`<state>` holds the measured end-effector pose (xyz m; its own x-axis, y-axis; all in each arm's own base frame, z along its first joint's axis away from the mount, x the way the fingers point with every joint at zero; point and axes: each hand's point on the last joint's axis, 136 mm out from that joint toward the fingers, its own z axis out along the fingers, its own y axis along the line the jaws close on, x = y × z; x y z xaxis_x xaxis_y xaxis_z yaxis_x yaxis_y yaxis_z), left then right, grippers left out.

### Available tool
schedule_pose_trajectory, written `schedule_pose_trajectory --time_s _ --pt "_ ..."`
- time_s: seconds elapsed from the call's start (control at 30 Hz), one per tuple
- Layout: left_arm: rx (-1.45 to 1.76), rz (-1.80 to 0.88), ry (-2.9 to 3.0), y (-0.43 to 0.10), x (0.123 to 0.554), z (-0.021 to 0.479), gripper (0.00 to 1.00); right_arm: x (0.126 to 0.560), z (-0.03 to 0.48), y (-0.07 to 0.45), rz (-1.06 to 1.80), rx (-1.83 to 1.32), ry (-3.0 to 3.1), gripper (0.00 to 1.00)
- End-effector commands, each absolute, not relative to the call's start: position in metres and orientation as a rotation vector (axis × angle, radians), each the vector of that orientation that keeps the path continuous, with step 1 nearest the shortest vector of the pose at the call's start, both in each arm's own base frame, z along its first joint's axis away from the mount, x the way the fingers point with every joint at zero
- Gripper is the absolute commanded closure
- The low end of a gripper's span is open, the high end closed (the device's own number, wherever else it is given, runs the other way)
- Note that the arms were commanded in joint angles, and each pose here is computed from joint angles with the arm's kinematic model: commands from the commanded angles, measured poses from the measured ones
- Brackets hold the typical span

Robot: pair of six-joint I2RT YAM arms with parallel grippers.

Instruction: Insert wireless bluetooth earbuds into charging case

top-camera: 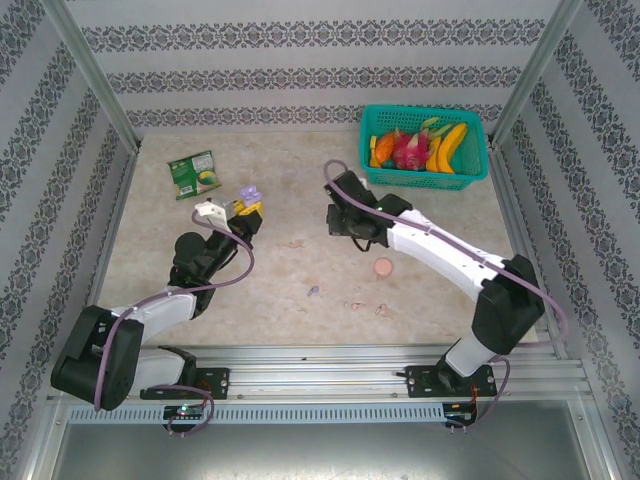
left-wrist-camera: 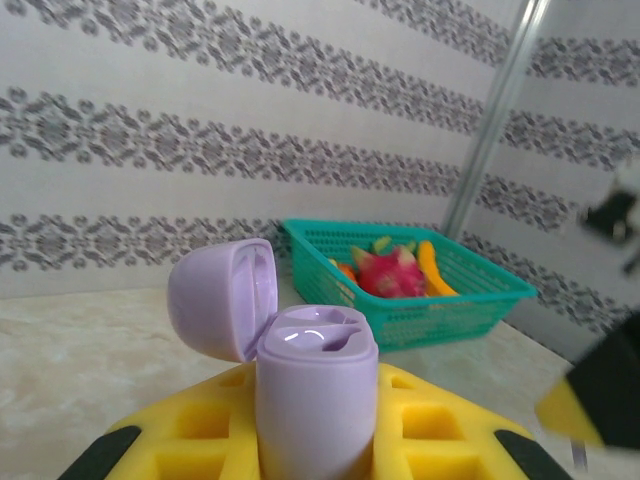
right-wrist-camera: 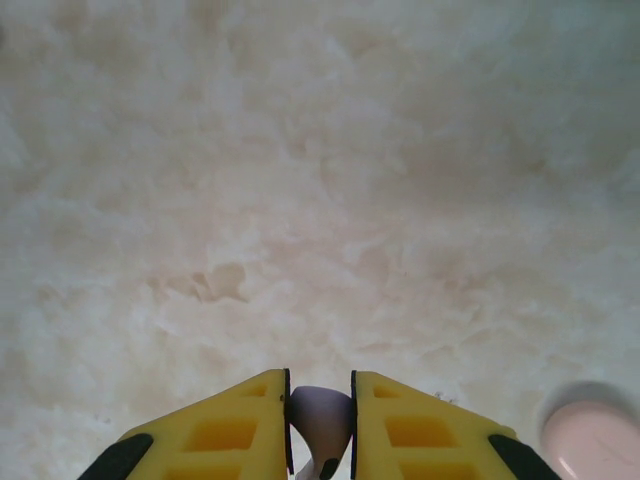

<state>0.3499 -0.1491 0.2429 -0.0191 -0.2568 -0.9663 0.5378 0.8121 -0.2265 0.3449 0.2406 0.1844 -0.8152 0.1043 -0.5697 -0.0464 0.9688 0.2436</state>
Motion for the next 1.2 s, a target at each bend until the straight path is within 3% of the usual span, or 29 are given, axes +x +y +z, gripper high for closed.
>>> schedule_pose_trajectory --time_s 0.0,0.5,1.17 --pt "0.373 -0.711 1.427 -0.171 0.339 0.245 1.0 0.356 0.221 0.234 0.365 -0.005 2.401 0.79" --pt "0.634 -0.83 1.363 -0.245 0.338 0.244 1.0 0.362 0.318 0.254 0.629 -0.135 2.092 0.79" --pt "0.872 -0.865 1.197 -0.3 0.327 0.282 1.0 0.314 0.356 0.265 0.719 -0.291 1.782 0.78"
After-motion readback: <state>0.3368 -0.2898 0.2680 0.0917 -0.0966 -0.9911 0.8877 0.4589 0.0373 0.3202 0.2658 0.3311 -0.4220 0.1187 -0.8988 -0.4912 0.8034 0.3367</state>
